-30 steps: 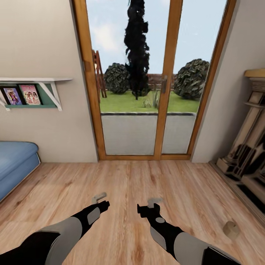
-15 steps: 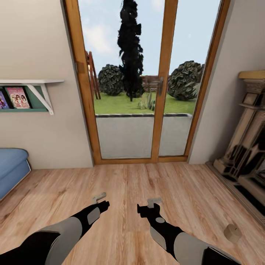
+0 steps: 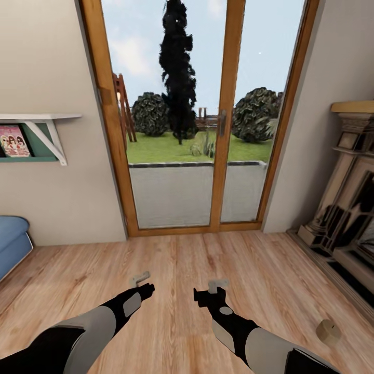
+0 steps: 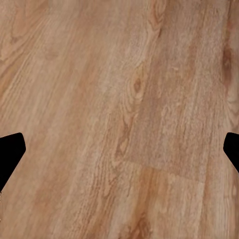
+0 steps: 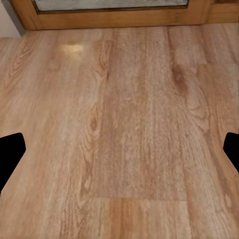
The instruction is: Place each of the two pumpkins and all three candles from the living room inside a cabinet in the living room (use any cabinet), then make sure every cabinet is closed, and position the cauldron so it is next to a table in the living room.
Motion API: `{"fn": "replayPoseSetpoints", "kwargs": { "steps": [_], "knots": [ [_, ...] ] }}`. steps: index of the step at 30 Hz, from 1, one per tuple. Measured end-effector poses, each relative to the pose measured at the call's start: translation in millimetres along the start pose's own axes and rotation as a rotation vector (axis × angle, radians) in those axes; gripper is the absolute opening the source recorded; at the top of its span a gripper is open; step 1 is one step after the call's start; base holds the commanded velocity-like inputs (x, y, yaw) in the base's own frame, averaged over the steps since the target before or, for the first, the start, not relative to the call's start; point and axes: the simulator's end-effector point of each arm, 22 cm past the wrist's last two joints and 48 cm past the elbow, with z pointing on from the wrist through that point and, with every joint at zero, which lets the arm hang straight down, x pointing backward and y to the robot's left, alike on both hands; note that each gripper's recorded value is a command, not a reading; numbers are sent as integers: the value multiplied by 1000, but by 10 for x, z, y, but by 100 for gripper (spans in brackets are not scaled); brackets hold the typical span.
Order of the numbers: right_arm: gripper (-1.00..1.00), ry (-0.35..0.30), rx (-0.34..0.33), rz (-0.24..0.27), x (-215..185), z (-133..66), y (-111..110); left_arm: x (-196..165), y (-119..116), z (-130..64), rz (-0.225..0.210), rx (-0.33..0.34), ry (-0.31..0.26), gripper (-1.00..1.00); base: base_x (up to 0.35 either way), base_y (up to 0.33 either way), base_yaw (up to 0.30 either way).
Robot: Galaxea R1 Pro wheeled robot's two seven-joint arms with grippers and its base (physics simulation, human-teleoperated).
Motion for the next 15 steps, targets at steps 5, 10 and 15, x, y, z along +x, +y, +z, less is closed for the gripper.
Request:
{"fn": "replayPoseSetpoints", "kwargs": {
  "steps": [5, 10, 15],
  "knots": [
    [100, 0, 0, 0, -1, 0, 0, -1, 0, -1, 0, 0, 0, 100, 148, 119, -2],
    [100, 0, 0, 0, -1, -1, 0, -1, 0, -1, 0, 0, 0, 100, 163, 112, 0],
    [100, 0, 0, 0, -1, -1, 1, -1, 0, -1, 0, 0, 0, 100, 173, 106, 0]
  ]
}}
